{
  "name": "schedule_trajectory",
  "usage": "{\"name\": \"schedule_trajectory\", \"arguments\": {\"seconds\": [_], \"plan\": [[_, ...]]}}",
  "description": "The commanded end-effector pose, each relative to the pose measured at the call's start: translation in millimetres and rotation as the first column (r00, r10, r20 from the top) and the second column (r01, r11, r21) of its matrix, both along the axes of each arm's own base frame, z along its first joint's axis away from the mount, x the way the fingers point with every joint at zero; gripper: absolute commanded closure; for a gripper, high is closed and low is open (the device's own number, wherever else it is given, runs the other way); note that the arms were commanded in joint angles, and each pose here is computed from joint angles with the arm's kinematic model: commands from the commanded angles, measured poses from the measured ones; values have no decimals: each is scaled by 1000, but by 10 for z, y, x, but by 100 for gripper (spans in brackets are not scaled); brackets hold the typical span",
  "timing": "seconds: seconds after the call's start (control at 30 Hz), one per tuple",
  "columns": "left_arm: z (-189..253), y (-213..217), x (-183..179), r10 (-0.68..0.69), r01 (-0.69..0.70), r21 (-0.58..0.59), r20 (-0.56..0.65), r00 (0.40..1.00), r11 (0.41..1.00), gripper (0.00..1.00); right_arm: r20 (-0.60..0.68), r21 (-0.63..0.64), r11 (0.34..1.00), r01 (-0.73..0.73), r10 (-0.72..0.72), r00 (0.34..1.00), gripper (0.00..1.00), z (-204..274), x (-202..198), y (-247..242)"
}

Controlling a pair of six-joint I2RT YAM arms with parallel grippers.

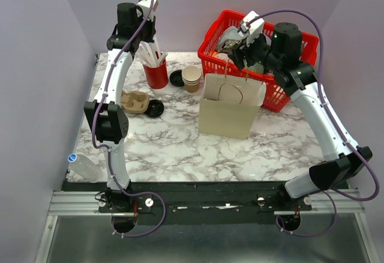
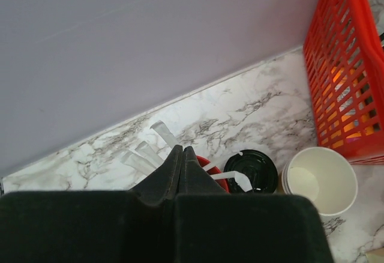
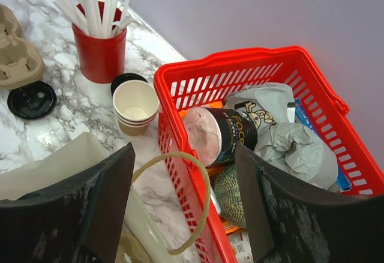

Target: Pack the takeout coffee

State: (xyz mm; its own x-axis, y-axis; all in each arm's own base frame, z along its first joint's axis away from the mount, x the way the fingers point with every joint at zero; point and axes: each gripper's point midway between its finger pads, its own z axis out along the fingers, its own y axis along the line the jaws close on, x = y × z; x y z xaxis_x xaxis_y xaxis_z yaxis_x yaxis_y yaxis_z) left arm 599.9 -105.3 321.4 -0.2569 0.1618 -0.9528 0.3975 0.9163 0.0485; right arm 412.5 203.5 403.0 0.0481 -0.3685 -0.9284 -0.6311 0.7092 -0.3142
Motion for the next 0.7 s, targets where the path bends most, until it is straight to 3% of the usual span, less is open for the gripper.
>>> {"name": "schedule_trajectory", "arguments": {"seconds": [0.0, 0.43, 0.67], "plan": [[377, -74, -206, -68, 70, -25, 55, 996, 997, 100, 13, 32, 999, -2, 2, 1000, 24, 62, 55, 19], [1643, 76, -1100, -75, 64, 52, 274, 959, 997, 100, 9, 123, 992, 20, -21, 1000, 24, 301, -53, -130], [2167, -272, -1771, -244, 285, -65, 357, 901, 956, 100, 27, 130, 989, 74, -78, 997, 24, 396, -136, -264]]}}
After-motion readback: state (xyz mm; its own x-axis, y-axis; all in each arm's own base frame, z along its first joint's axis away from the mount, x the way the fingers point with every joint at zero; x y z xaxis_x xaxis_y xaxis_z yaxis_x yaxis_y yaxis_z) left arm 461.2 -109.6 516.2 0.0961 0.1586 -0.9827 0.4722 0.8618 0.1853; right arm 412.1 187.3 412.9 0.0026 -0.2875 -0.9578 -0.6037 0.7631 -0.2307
